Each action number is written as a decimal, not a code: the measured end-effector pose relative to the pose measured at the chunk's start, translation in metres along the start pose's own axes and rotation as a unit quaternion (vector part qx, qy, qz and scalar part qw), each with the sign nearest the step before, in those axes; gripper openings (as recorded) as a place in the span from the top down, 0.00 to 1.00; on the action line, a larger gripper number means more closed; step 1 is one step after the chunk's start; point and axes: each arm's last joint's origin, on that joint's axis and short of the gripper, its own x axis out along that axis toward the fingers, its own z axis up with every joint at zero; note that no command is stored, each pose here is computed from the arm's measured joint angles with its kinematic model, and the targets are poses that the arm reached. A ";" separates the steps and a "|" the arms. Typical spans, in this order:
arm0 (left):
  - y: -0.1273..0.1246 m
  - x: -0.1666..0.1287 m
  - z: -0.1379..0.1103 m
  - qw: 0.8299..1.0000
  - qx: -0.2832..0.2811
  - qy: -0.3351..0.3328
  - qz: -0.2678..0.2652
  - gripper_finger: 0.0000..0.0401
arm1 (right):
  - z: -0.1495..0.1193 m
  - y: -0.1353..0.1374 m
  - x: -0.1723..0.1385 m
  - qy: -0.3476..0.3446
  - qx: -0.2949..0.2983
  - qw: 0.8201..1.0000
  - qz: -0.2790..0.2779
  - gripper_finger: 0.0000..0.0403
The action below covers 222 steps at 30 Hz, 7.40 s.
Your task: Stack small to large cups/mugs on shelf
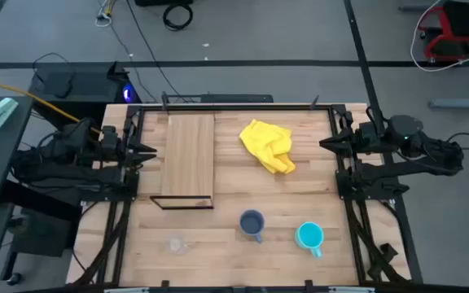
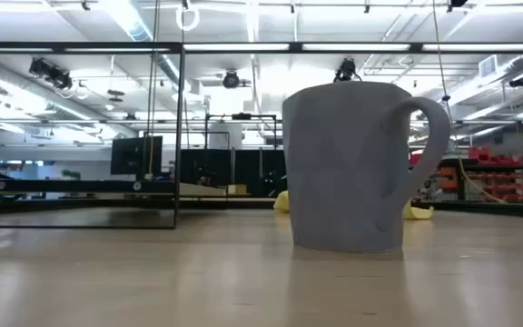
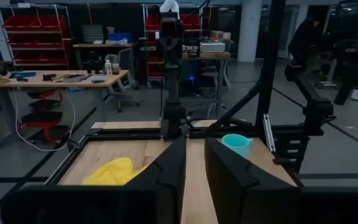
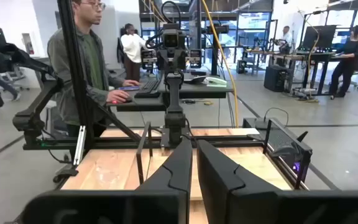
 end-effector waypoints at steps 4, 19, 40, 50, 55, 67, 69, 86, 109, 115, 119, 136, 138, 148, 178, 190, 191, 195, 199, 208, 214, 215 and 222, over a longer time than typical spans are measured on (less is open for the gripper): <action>0.000 0.000 0.000 1.000 0.000 0.000 0.000 0.82 | 0.000 0.000 0.000 0.000 0.000 1.000 0.000 0.92; 0.000 0.000 0.000 1.000 0.000 0.000 0.000 0.83 | 0.000 0.000 0.000 0.000 0.000 1.000 0.000 0.92; 0.000 0.000 0.000 1.000 0.000 0.000 0.000 0.81 | 0.000 0.000 0.000 0.000 0.000 1.000 0.000 0.92; 0.000 0.000 0.000 1.000 0.000 0.000 0.000 0.83 | 0.000 0.000 0.000 0.000 0.000 1.000 0.000 0.92; 0.000 0.000 0.000 1.000 0.000 0.000 0.000 0.82 | 0.000 0.000 0.000 0.000 0.000 1.000 0.000 0.92; 0.000 0.000 0.001 1.000 -0.001 -0.008 0.000 0.82 | 0.000 0.000 0.000 0.000 0.000 1.000 0.000 0.92; 0.000 0.000 0.004 1.000 -0.001 -0.019 0.000 0.83 | 0.000 0.000 0.000 0.000 0.000 1.000 0.000 0.92; 0.000 -0.008 0.039 0.970 -0.133 -0.202 -0.027 0.81 | 0.012 0.000 0.007 -0.057 0.171 0.984 0.011 0.92; 0.000 -0.008 0.039 0.977 -0.058 -0.207 -0.011 0.83 | 0.020 0.000 0.033 -0.085 0.270 0.959 0.025 0.92; 0.000 -0.006 0.033 0.984 -0.056 -0.171 -0.009 0.82 | 0.019 0.000 0.041 -0.079 0.328 0.941 0.020 0.92; 0.000 -0.004 0.028 0.988 -0.058 -0.144 -0.008 0.82 | 0.017 -0.001 0.049 -0.075 0.333 0.940 0.002 0.92; 0.000 -0.002 0.021 0.992 -0.063 -0.109 -0.006 0.84 | 0.018 -0.003 0.079 -0.103 0.373 0.922 -0.014 0.92; 0.000 -0.002 0.020 0.992 -0.063 -0.106 -0.006 0.84 | 0.017 -0.005 0.080 -0.112 0.393 0.912 -0.043 0.92; 0.000 0.002 0.015 0.993 -0.091 -0.077 -0.007 0.85 | 0.017 -0.017 0.085 -0.148 0.423 0.890 -0.087 0.92; -0.010 0.066 0.010 0.960 -0.275 0.052 -0.027 0.83 | -0.002 -0.004 0.093 0.087 0.409 0.903 0.100 0.68; -0.036 0.061 0.034 0.879 -0.302 0.355 0.105 0.89 | 0.039 0.004 0.070 0.236 0.348 0.907 -0.025 0.68; -0.039 0.061 0.033 0.866 -0.302 0.382 0.117 0.90 | 0.040 0.005 0.070 0.247 0.344 0.905 -0.031 0.68; -0.050 0.059 0.032 0.823 -0.304 0.455 0.155 0.92 | 0.038 0.013 0.074 0.288 0.337 0.895 -0.040 0.69; -0.058 0.049 0.037 0.800 -0.326 0.476 0.168 0.94 | 0.034 0.020 0.082 0.310 0.335 0.889 -0.031 0.69; -0.099 0.046 0.028 0.760 -0.356 0.515 0.176 0.96 | 0.025 0.039 0.094 0.346 0.329 0.878 -0.016 0.69; -0.136 0.049 0.012 0.738 -0.338 0.547 0.202 0.95 | 0.020 0.049 0.095 0.369 0.323 0.871 -0.020 0.69; -0.142 0.050 0.009 0.735 -0.336 0.551 0.209 0.95 | 0.019 0.051 0.095 0.377 0.321 0.869 -0.024 0.69; -0.183 0.064 -0.017 0.726 -0.323 0.558 0.239 0.92 | 0.007 0.060 0.094 0.427 0.299 0.852 -0.053 0.69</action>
